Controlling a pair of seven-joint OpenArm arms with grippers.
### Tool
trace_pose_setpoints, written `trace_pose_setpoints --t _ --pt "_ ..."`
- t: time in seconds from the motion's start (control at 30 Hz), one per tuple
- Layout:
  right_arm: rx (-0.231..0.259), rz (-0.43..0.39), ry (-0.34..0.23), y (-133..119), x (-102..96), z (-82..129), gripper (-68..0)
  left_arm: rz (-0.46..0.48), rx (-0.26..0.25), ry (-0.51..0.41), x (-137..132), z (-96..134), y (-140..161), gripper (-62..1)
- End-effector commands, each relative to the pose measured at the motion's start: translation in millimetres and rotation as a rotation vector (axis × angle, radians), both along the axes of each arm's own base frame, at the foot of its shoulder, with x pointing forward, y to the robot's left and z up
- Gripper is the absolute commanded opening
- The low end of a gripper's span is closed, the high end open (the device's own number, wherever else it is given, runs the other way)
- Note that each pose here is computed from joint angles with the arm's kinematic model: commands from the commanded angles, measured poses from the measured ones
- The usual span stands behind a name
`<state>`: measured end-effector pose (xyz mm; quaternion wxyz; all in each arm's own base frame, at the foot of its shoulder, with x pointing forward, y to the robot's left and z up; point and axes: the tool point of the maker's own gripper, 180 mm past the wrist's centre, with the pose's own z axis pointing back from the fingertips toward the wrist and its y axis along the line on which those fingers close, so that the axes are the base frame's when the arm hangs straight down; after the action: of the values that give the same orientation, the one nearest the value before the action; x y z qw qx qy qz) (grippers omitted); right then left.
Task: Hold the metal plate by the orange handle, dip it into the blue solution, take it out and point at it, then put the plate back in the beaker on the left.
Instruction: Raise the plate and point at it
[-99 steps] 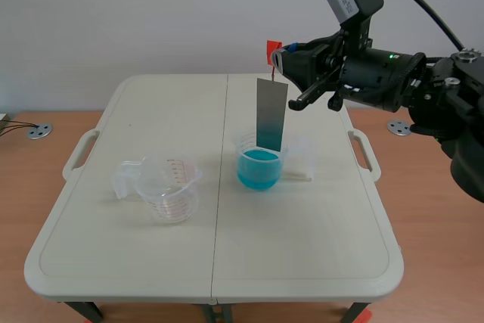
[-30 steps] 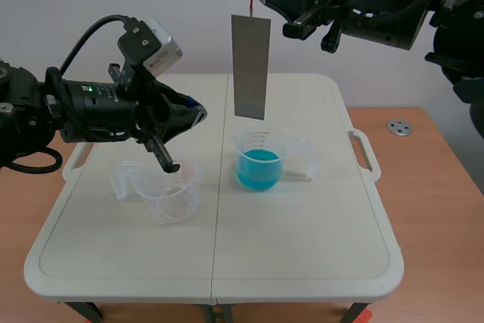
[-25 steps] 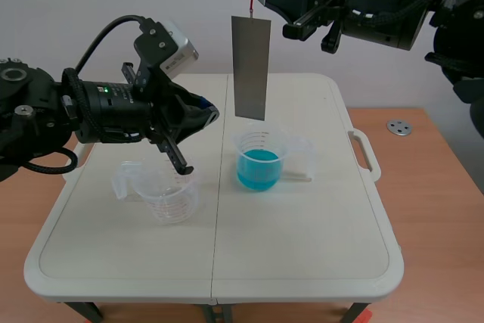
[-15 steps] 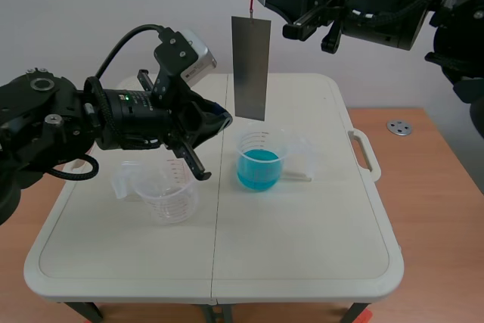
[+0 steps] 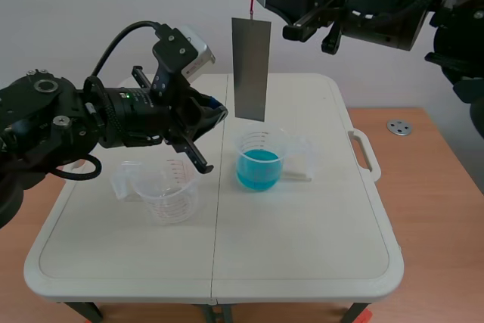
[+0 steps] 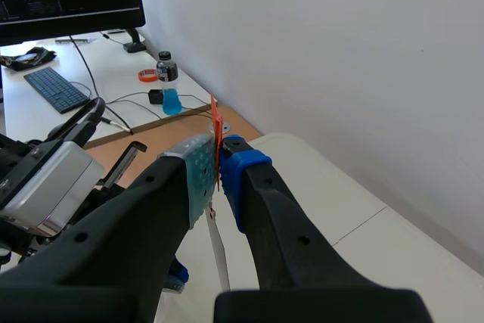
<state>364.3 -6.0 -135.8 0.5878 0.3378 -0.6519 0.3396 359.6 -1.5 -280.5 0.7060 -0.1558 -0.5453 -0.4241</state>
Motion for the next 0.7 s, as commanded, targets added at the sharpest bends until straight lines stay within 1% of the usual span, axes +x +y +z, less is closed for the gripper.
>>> trace_pose_setpoints --t 0.0,0.4,0.43,0.53,0.67 --pt "0.028 0.013 -0.057 -0.4 -1.6 21.1 -66.0 -0.003 -0.013 -0.019 2.5 7.7 -0.6 -59.7" --pt "0.028 0.013 -0.057 -0.4 -1.6 21.1 -66.0 -0.002 -0.011 -0.02 2.2 7.1 1.4 -59.7" --pt "0.028 0.013 -0.057 -0.4 -1.5 21.0 -66.0 0.01 -0.012 -0.027 4.0 7.9 4.1 -59.7" --pt "0.027 0.012 -0.056 -0.4 -1.5 21.0 -66.0 0.08 0.0 -0.05 12.0 8.6 26.1 -59.7" --pt "0.02 0.012 -0.052 -0.4 -1.3 19.5 -66.0 0.165 0.048 -0.042 12.8 1.1 76.0 -59.7"
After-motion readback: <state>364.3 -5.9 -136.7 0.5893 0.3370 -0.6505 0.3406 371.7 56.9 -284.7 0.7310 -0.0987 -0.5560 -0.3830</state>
